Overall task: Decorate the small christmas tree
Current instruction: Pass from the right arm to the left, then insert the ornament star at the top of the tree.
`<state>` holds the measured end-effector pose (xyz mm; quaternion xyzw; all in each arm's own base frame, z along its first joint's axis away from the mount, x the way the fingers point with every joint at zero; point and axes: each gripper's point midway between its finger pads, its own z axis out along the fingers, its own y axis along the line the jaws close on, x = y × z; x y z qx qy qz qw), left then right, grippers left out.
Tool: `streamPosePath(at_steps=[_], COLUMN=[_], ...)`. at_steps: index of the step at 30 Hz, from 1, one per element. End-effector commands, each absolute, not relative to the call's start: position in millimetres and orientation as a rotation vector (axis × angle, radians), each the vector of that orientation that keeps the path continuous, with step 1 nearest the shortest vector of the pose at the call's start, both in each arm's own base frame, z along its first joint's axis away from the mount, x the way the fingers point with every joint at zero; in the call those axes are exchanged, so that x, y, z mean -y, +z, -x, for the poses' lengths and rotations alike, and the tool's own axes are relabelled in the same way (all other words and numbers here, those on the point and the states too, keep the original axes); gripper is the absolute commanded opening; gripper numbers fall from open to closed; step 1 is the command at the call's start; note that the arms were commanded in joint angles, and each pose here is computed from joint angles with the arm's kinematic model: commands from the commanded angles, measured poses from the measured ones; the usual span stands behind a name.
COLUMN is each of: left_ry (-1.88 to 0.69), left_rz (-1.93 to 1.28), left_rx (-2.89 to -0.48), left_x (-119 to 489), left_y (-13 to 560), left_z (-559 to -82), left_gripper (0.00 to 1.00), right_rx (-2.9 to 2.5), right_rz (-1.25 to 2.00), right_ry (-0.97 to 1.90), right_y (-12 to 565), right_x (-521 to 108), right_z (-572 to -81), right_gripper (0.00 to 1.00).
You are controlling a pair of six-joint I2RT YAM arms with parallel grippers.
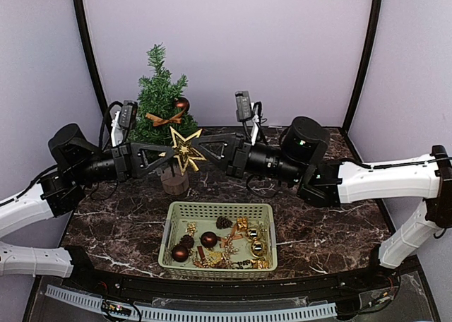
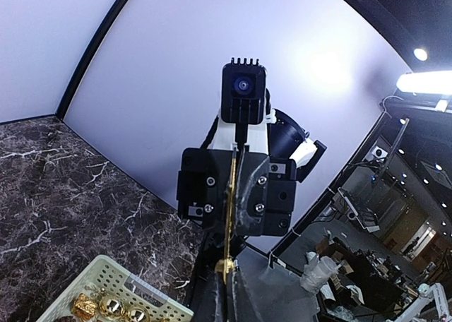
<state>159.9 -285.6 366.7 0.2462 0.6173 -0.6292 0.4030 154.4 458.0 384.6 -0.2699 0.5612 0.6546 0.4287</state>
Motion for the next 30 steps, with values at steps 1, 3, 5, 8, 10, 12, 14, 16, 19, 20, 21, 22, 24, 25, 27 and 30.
streamPosePath(at_steps=[1,3,5,8,10,12,14,16,19,20,21,22,24,25,27,30], left_ry=[-1.585,-1.553,-1.491,-1.334,-1.223,-1.146,-1.113,-1.069,-1.042,-1.016,-0.989,-0.967,-0.929,-0.919,-0.903,-0.88], left_rz=[-0.61,-0.585,-0.553,-0.541,-0.541,-0.551,-0.576,-0.556,-0.577,-0.6,-0.622,-0.626,-0.636,-0.644,-0.655,-0.656], left_rx=[-1.543,-1.547,-1.587,-1.68,-1.74,-1.766,-1.741,-1.741,-1.729,-1.694,-1.699,-1.676,-1.668,-1.654,-1.626,-1.601], left_x=[283.6,278.9,274.4,267.5,261.0,254.8,248.0,233.5,227.2,221.9,224.0,218.9,217.1,215.4,211.1,202.6], left_y=[366.5,367.8,367.3,363.3,363.5,371.4,395.7,407.8,426.4,446.7,448.3,466.5,482.0,488.9,507.9,530.9], left_z=[-159.0,-161.2,-167.3,-180.1,-188.8,-197.0,-203.7,-223.2,-242.1,-242.2,-251.8,-252.4,-269.5,-272.5,-281.1,-297.6], left_gripper=[0.0,0.0,0.0,0.0,0.0,0.0,0.0,0.0,0.0,0.0,0.0,0.0,0.0,0.0,0.0,0.0], right_rx=[-1.354,-1.363,-1.377,-1.405,-1.43,-1.472,-1.5,-1.526,-1.537,-1.538,-1.539,-1.54,-1.544,-1.549,-1.556,-1.564], right_rz=[0.655,0.644,0.612,0.553,0.516,0.474,0.457,0.441,0.432,0.428,0.424,0.422,0.418,0.419,0.422,0.434], right_ry=[1.636,1.612,1.569,1.473,1.389,1.299,1.228,1.168,1.123,1.117,1.113,1.112,1.109,1.108,1.107,1.115], right_y=[400.3,398.9,398.4,397.4,394.2,389.4,385.3,380.8,378.7,378.2,377.4,376.7,374.0,371.5,368.0,363.8], right_x=[-457.9,-455.5,-449.5,-434.4,-423.0,-411.9,-402.8,-394.9,-385.6,-383.3,-381.2,-379.7,-377.6,-377.2,-377.5,-379.9], right_z=[-154.1,-156.5,-162.3,-173.0,-181.7,-193.1,-200.3,-206.8,-210.1,-210.2,-210.4,-210.0,-209.9,-209.9,-209.8,-208.7], right_gripper=[0.02,0.22,0.56,0.77,0.83,0.86,0.87,0.88,0.88,0.88,0.88,0.89,0.89,0.89,0.89,0.89])
